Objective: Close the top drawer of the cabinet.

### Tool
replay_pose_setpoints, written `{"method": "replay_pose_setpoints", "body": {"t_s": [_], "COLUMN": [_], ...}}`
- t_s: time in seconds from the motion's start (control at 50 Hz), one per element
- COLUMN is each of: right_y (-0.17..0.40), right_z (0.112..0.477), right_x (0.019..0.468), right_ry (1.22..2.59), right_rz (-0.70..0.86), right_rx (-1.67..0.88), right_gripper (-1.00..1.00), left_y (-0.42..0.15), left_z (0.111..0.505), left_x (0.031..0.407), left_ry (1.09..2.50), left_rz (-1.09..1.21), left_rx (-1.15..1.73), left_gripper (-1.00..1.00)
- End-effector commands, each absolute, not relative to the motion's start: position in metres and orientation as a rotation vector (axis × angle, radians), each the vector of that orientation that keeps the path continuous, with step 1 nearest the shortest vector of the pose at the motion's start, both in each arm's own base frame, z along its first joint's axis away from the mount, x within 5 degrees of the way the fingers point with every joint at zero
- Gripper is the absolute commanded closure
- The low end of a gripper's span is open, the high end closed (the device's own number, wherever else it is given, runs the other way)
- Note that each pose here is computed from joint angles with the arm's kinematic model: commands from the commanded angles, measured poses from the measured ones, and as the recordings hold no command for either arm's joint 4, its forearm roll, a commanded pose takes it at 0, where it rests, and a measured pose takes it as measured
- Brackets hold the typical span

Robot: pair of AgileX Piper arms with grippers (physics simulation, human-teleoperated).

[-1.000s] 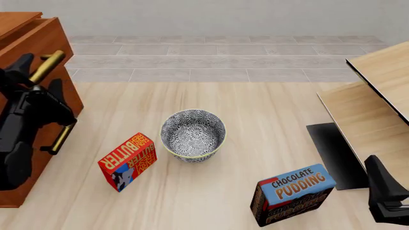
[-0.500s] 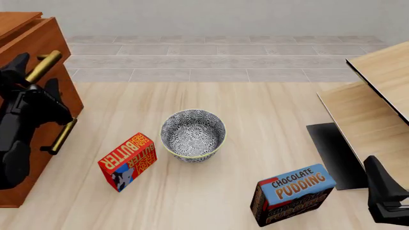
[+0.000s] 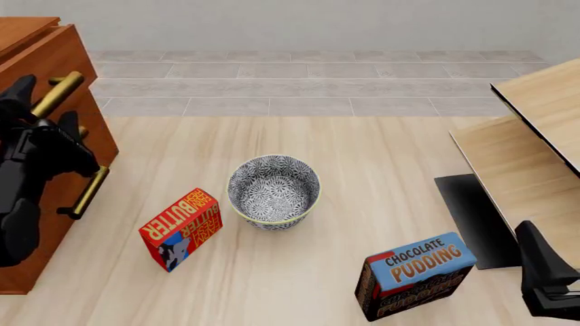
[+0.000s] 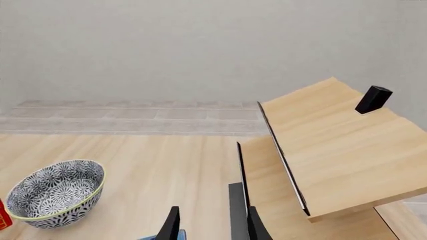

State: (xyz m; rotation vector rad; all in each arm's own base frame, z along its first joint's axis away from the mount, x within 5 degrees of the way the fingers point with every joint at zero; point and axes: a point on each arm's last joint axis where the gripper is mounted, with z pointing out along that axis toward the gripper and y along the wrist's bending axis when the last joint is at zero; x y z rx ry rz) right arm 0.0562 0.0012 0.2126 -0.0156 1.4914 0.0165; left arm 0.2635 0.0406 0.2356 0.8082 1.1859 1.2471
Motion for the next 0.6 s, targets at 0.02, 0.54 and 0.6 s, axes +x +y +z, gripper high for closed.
{"method": "replay_pose_setpoints", "body": {"t_s": [0.02, 0.54, 0.6], "right_y": [0.0014, 0.0013, 0.0013], "right_z": [0.2130, 0.2128, 0.2128], "right_x": [0.0561, 0.0562, 0.0562], "right_ry": [1.488, 1.489, 1.489], "right_rz": [0.017, 0.015, 0.015], "right_rx": [-0.023, -0.022, -0.021], "right_gripper": [-1.00, -1.00, -1.00], "left_y": [0.0502, 0.0542, 0.0547], "left_z": [0.2357, 0.2378, 0.2378], "left_x": [0.2599, 0.2587, 0.2588], "left_ry": [1.211, 1.210, 1.211], "left_rz": [1.276, 1.298, 1.300], "left_rx": [0.775, 0.767, 0.767], "left_gripper": [-1.00, -1.00, -1.00]}}
